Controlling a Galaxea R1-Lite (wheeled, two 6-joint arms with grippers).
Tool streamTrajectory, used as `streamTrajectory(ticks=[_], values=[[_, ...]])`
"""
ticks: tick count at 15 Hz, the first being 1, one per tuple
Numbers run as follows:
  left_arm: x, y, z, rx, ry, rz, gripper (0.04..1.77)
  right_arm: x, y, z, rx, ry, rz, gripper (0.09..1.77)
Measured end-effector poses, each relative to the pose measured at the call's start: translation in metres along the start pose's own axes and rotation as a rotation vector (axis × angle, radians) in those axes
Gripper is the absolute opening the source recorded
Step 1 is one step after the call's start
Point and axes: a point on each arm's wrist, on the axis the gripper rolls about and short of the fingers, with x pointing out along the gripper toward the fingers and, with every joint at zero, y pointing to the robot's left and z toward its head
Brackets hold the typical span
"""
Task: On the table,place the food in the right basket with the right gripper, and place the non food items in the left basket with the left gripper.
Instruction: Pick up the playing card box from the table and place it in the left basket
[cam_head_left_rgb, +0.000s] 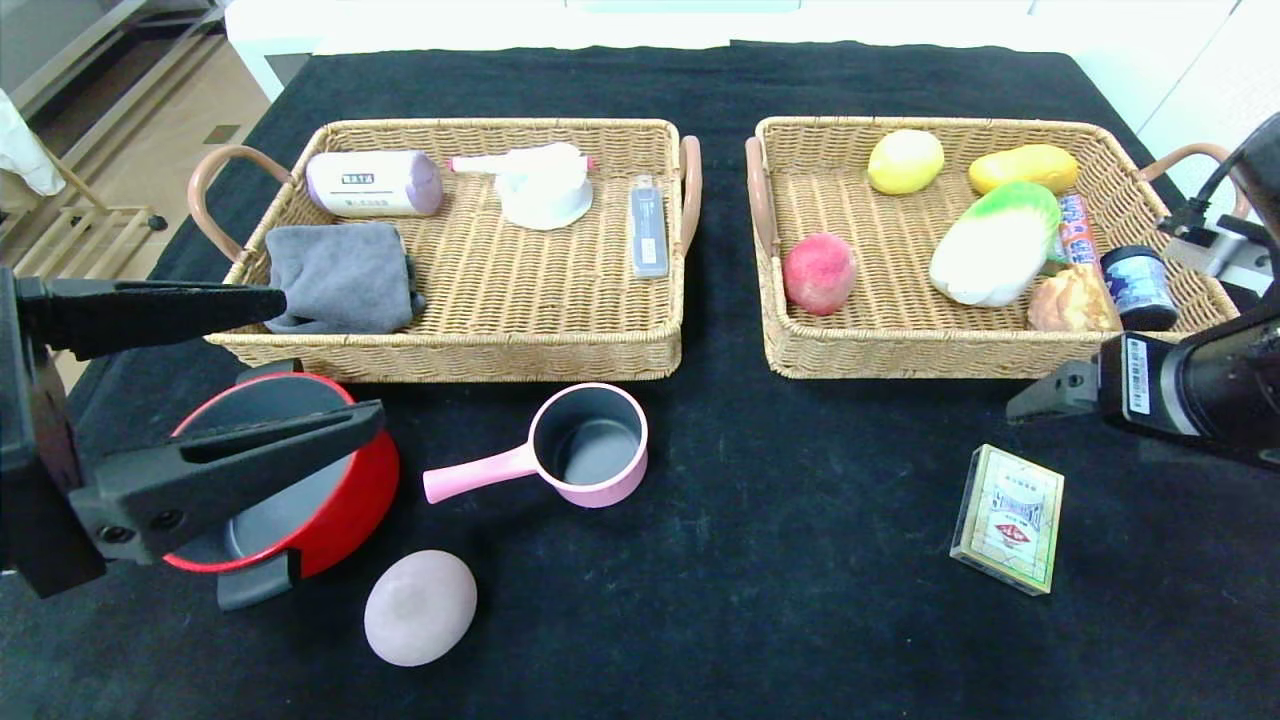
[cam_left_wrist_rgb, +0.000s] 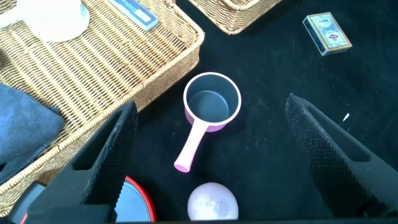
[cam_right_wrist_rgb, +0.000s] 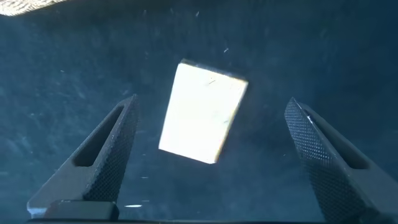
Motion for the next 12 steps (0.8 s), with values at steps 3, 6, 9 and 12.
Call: streamTrajectory(ticks=[3, 6, 9, 12], values=[[0.000, 0.000, 0.000, 0.000, 0.000, 0.000, 1.72, 0.013, 0.006, -0.002, 0.055, 0.038, -0.011, 1.70], [0.000, 0.000, 0.000, 0.000, 0.000, 0.000, 1.72, 0.024, 0.011, -0.005, 0.083, 0.084, -0.032, 1.70], [0.000, 0.000, 0.000, 0.000, 0.001, 0.000, 1.72, 0.031, 0.014, -0.007, 0.099, 0.107, -0.042, 1.70], [0.000, 0.000, 0.000, -0.001, 0.001, 0.000, 1.72, 0.036, 0.013, -0.010, 0.128, 0.133, -0.060, 1.70]])
